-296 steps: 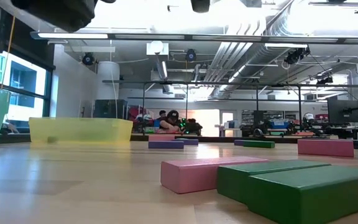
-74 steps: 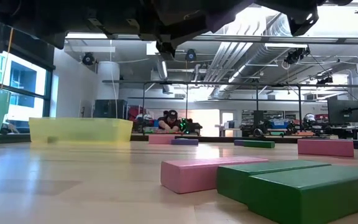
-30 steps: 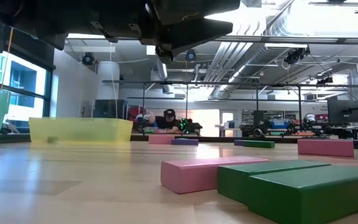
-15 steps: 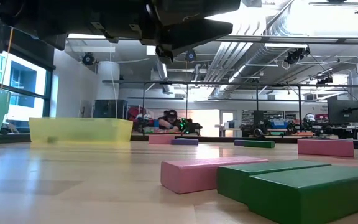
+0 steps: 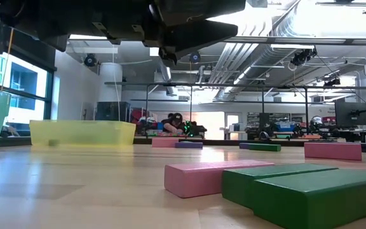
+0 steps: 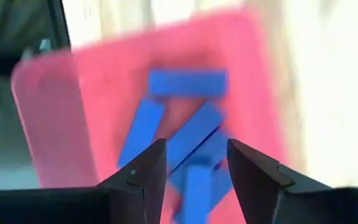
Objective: Sort blocks
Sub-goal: Put the pink block into the green bin
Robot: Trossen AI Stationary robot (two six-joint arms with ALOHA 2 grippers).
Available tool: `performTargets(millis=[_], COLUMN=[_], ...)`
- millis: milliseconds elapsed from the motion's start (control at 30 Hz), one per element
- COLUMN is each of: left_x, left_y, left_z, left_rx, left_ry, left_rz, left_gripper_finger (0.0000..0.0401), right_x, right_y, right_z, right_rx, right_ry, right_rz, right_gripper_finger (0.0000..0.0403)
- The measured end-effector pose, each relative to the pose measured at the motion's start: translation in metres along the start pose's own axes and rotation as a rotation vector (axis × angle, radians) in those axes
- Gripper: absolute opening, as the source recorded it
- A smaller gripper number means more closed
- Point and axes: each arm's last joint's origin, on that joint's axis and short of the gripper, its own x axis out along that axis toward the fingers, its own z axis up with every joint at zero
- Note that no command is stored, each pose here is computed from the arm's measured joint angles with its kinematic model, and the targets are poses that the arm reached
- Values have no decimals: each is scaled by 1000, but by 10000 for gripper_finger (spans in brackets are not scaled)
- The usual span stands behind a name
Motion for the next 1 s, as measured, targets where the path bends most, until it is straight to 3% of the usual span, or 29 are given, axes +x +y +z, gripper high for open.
performTargets(millis=[200, 300, 433, 700, 1000], left_x=[0, 0, 0, 0, 0], left_y=[1, 2, 3, 3, 3], left_z=[-1, -1, -2, -4, -6], left_rx=[-10, -44, -94, -97, -90], left_ry=[6, 8, 13, 41, 57], left_rz=[31, 71, 80, 84, 87], left_gripper_finger=[195, 195, 195, 195, 195], right_x=[-24, -20, 4, 60, 92], right_y=[1, -6, -31, -109, -165], right_z=[-7, -3, 7, 26, 25], right_rx=[-95, -97, -64, 83, 200], right_ry=[-401, -503, -431, -137, -49], right_rz=[-208, -293, -412, -599, -430], right_gripper_finger=[153, 154, 154, 154, 154])
